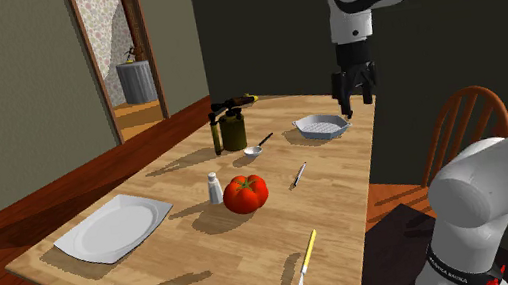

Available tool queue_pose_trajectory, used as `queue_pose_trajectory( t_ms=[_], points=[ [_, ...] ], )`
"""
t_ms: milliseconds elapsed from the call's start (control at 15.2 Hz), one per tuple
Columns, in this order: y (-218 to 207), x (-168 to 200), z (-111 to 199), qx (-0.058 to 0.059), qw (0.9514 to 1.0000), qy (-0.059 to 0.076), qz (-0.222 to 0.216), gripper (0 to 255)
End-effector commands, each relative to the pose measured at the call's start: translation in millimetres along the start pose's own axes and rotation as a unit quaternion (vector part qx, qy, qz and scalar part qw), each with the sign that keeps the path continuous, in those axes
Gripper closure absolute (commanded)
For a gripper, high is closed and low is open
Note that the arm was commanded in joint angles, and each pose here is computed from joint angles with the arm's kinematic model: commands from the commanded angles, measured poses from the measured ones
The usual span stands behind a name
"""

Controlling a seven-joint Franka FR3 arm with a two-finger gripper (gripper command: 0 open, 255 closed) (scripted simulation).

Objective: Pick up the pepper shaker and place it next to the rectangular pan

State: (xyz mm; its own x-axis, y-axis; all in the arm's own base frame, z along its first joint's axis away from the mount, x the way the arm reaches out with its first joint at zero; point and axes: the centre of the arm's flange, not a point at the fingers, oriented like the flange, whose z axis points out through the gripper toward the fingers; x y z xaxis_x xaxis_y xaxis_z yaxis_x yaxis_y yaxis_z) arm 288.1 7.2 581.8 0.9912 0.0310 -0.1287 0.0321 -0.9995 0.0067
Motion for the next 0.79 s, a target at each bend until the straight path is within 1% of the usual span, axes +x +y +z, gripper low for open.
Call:
queue_pose_trajectory(
  t_ms=[0,726],
  points=[
    [0.0,0.0,0.0,0.0,1.0,0.0,0.0,0],
    [-63.2,105.8,59.7,0.007,0.9994,0.03,-0.017,0]
  ],
)
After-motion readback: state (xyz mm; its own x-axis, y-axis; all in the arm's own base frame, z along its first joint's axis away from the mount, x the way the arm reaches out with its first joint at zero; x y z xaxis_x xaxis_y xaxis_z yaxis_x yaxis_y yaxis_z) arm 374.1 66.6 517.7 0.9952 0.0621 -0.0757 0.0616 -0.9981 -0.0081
